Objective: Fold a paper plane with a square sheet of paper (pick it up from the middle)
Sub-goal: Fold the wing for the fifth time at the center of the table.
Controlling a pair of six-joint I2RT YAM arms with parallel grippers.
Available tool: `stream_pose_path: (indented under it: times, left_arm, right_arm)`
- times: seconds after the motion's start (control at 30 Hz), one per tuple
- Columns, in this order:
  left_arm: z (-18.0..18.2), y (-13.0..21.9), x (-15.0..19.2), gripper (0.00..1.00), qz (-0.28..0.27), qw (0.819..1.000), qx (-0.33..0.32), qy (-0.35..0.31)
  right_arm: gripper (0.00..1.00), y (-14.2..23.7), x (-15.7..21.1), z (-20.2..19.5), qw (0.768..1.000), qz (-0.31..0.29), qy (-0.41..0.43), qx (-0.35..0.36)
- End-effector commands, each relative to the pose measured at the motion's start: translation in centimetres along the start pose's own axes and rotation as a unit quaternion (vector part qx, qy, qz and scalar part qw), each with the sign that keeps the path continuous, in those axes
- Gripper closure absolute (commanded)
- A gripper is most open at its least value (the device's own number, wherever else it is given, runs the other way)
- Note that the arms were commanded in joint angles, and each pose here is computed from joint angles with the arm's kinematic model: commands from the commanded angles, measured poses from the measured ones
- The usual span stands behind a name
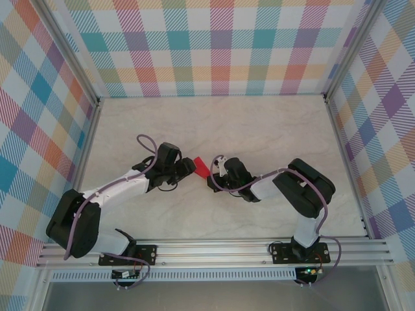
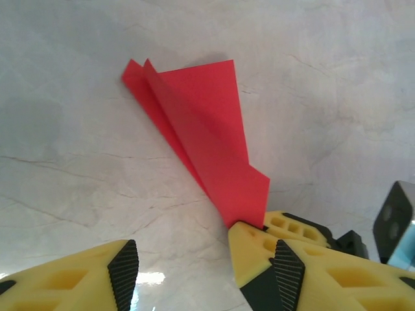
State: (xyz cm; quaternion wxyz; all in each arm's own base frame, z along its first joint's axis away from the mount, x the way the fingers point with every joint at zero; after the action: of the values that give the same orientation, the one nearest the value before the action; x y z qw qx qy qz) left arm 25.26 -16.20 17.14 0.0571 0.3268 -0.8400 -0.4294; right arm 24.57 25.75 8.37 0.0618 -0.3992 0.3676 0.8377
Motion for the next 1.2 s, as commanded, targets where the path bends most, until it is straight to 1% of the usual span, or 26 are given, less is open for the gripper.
stream_pose_path:
  times: [0.0, 0.2, 0.33, 0.47, 0.57, 0.67, 0.9, 1.17]
  left_arm:
    - [0.0, -0.7, -0.1, 0.42, 0.011, 1.000, 0.018, -0.014]
    - [-0.1, -1.1, -0.2, 0.44, 0.010, 0.999, 0.019, -0.028]
    - [0.1, -1.4, -0.1, 0.45, 0.009, 0.999, 0.020, -0.038]
    - [0.3, -1.7, -0.1, 0.45, 0.008, 0.999, 0.020, -0.043]
    - [0.5, -2.0, 0.0, 0.45, 0.011, 0.999, 0.018, -0.046]
    - [0.5, -2.2, 0.0, 0.45, 0.012, 0.999, 0.020, -0.047]
    - [0.5, -2.6, 0.0, 0.46, 0.008, 0.998, 0.029, -0.053]
    - [0.9, -3.2, 0.0, 0.47, 0.006, 0.998, 0.032, -0.054]
  right_arm:
    - [0.89, 0.0, -0.9, 0.1, 0.999, 0.005, -0.029, -0.018]
    - [0.92, 0.1, -1.8, -0.1, 0.997, 0.011, -0.060, -0.049]
    - [0.93, -0.1, -2.7, -0.1, 0.994, 0.032, -0.085, -0.066]
    - [0.96, -0.3, -3.1, -0.1, 0.993, 0.041, -0.085, -0.071]
    - [0.96, -0.3, -3.3, -0.1, 0.993, 0.040, -0.082, -0.074]
    - [0.97, -0.3, -3.6, -0.3, 0.991, 0.041, -0.096, -0.082]
    - [0.97, -0.9, -3.6, -1.6, 0.975, 0.052, -0.167, -0.136]
    - [0.97, -1.2, -3.8, -2.6, 0.961, 0.055, -0.217, -0.165]
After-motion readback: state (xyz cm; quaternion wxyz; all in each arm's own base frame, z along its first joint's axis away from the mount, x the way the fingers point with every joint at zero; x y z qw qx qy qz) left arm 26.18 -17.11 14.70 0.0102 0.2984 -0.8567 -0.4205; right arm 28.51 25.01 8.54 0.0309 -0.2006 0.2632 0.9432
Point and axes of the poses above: each hand's point on the last joint's axis, 136 mm out from that joint toward the fingers, its own y axis back along the fingers, its own z axis along the line the jaws close on, x = y × z, the point moved 10 cm from there along y, back along the fingers, and after that the axes turned 9 degrees about y, right-handed, at the moved point
